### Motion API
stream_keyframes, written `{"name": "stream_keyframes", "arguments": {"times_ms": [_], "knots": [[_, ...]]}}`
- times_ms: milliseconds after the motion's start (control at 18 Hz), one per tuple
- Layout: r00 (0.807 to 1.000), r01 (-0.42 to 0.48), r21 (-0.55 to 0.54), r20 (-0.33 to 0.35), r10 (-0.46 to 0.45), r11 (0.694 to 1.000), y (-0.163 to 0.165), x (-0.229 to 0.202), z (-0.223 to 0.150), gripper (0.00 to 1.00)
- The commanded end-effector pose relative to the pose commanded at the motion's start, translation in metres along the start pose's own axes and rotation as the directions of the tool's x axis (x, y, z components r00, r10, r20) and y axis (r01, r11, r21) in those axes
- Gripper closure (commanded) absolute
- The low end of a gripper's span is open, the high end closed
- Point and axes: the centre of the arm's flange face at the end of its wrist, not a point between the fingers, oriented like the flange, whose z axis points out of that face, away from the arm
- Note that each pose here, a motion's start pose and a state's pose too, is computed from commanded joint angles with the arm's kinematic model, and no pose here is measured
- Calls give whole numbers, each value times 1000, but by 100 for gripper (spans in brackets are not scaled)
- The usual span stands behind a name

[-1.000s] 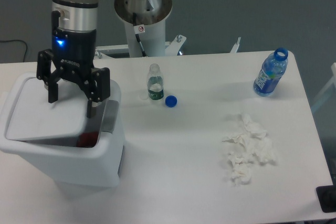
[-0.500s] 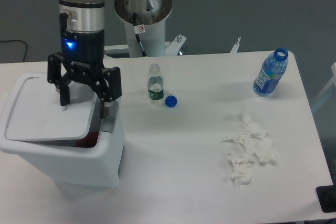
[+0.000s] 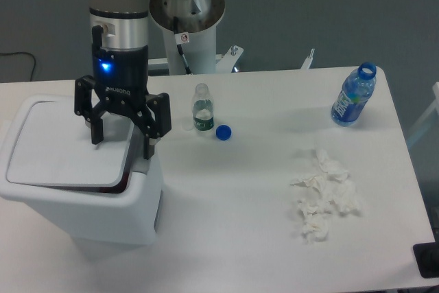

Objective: Close the trash can
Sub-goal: 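Push the lid down over the can opening with the gripper, then press the gripper on the closed lid to seat it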

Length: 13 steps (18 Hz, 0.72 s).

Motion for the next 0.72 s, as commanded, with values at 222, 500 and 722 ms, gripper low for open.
{"name": "stream_keyframes", "arguments": {"times_ms": [222,500,722], "knots": [[1000,11,-8,3,-11,1000,3,-8,5,0],[1000,21,-15,7,-21,1000,6,-16,10,0],[1000,23,-18,6,-23,1000,6,-17,13,0]]}}
